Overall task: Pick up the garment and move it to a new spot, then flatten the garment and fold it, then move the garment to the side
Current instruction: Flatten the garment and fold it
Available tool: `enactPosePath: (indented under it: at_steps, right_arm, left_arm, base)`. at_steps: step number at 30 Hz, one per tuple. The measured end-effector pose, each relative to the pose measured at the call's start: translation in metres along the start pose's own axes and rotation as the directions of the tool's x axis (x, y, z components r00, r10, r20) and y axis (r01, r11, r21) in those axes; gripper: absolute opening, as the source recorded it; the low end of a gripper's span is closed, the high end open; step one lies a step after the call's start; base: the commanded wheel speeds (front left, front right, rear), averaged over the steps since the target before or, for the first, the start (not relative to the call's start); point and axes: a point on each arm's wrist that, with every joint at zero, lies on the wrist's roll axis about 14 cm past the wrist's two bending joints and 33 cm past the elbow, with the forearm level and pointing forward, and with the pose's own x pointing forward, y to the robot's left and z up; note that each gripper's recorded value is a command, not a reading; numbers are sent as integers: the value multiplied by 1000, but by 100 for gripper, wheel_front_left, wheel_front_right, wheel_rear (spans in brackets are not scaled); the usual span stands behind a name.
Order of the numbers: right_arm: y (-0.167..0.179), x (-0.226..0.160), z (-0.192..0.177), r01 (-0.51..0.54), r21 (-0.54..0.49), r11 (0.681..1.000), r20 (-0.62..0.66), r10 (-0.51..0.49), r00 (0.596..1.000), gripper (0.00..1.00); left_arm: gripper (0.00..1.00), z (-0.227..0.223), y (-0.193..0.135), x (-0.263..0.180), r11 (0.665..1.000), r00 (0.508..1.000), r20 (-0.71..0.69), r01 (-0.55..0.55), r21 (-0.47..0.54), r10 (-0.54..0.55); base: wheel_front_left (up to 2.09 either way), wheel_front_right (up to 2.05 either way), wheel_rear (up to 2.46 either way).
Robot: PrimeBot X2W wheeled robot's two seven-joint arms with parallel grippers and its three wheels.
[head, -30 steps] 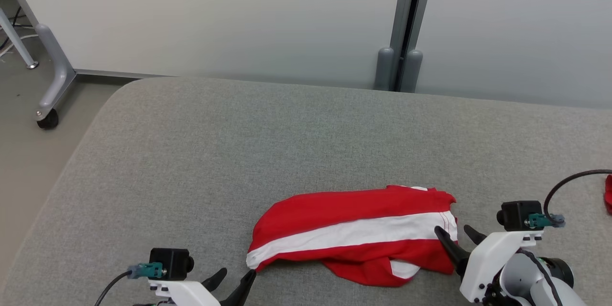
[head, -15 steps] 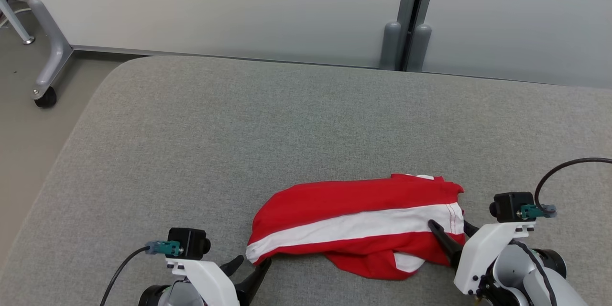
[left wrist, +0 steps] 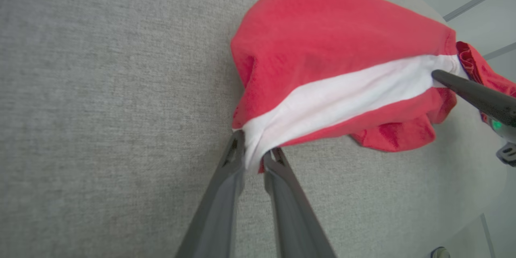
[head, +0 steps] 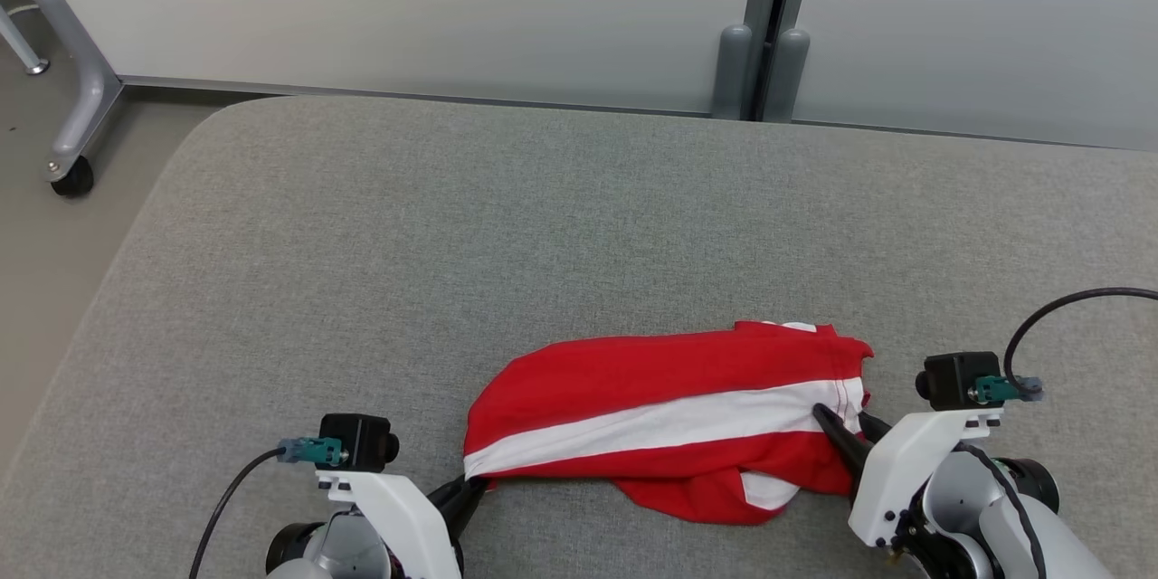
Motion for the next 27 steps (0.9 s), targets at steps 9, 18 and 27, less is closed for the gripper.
enactPosePath:
  at_steps: [9,18,27]
  right_arm:
    - [10,-7,9,-20,-12,1000,50,21,999,0]
    - [25,-36,32,-58,54,997,194,46,980,0]
    - [16,-90,76,-77,110,991,395,27,918,0]
  left_arm:
    - [0,8,-4,-6,1000,999,47,15,20,-16]
    - [0,30,-13,-27,992,988,147,40,117,-57]
    - [0,71,-54,-42,943,967,195,93,319,-161]
  base:
    - [0,0,0]
    - [0,0,0]
    - [0,0,0]
